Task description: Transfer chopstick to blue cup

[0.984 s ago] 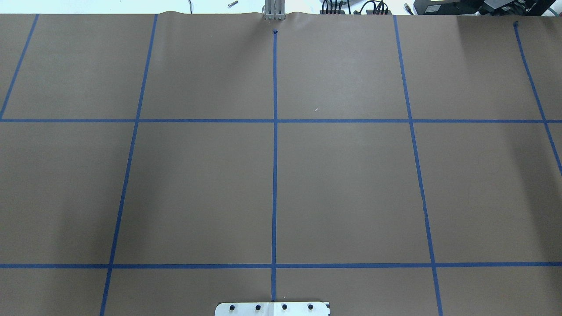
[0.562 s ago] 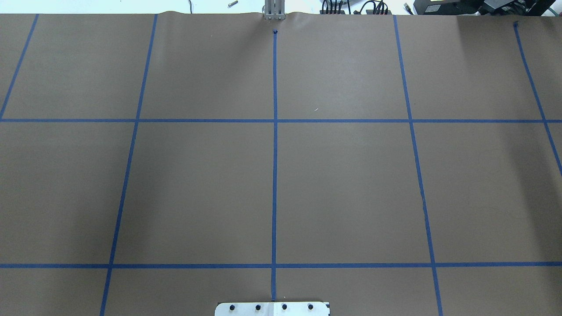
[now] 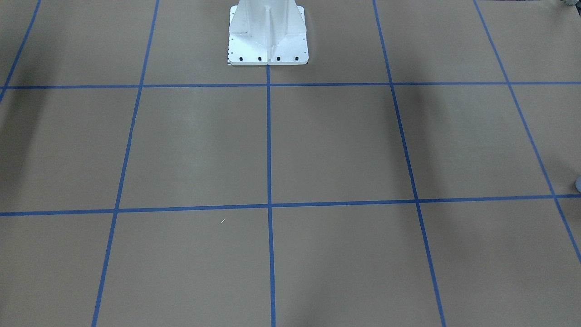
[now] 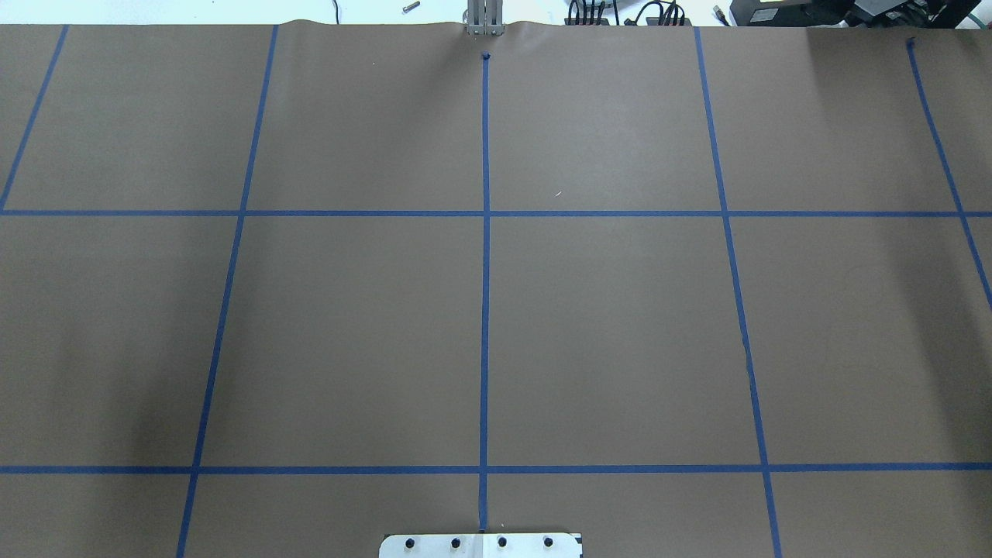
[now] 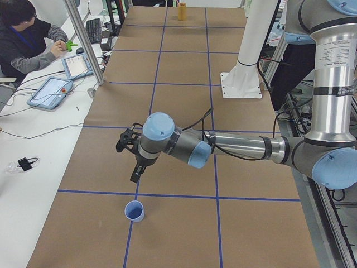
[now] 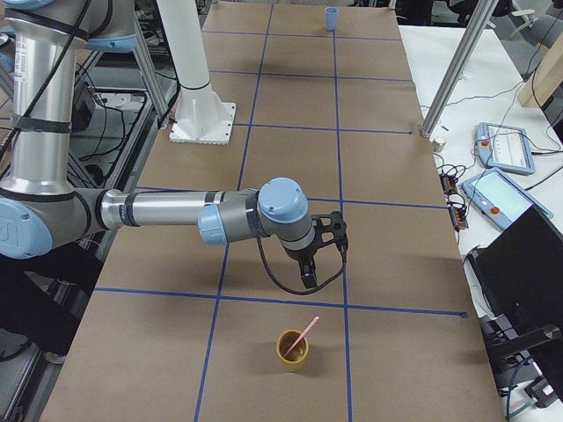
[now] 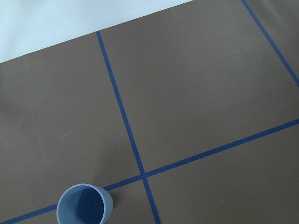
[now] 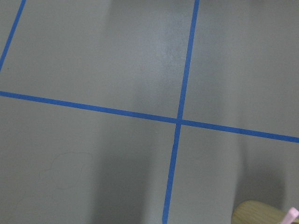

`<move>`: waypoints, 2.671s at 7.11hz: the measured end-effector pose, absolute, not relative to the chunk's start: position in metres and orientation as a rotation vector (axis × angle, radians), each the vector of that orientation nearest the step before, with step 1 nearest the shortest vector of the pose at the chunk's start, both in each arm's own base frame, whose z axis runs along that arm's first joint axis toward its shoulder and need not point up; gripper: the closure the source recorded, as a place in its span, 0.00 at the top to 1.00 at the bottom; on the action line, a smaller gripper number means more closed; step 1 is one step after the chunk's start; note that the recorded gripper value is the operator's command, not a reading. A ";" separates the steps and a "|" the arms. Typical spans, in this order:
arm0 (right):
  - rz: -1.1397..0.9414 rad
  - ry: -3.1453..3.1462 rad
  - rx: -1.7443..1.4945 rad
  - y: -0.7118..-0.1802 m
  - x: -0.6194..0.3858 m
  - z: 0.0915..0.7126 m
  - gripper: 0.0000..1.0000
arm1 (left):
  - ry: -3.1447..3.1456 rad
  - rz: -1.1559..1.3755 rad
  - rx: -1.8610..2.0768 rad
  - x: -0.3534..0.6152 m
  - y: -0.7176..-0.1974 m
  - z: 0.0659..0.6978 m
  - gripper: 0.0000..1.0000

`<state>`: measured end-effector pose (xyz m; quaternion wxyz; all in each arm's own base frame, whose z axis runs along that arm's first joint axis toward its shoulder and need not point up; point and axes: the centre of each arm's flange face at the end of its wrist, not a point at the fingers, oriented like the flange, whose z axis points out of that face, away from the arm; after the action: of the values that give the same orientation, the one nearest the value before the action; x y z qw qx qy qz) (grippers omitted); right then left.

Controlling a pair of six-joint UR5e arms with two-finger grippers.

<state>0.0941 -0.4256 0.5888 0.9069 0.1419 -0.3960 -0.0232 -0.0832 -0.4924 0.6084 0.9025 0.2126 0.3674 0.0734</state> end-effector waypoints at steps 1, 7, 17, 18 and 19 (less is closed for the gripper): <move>-0.048 -0.818 0.291 -0.424 0.094 0.590 1.00 | 0.754 0.153 0.435 -0.080 -0.505 0.643 0.98; -0.050 -0.816 0.297 -0.407 0.092 0.605 1.00 | 0.713 0.215 0.322 0.000 -0.532 0.712 0.97; -0.046 -0.815 0.286 -0.401 0.092 0.612 1.00 | 0.718 0.288 0.371 0.029 -0.548 0.673 0.00; -0.046 -0.815 0.285 -0.401 0.092 0.612 1.00 | 0.737 0.266 0.355 0.025 -0.552 0.623 0.00; -0.046 -0.816 0.282 -0.399 0.092 0.614 1.00 | 0.749 0.226 0.336 0.027 -0.551 0.569 0.00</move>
<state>0.0919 -0.3994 0.6138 0.9081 0.1367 -0.3953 -0.0221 0.0270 -0.5512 0.5686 0.9107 0.1629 0.3635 0.1096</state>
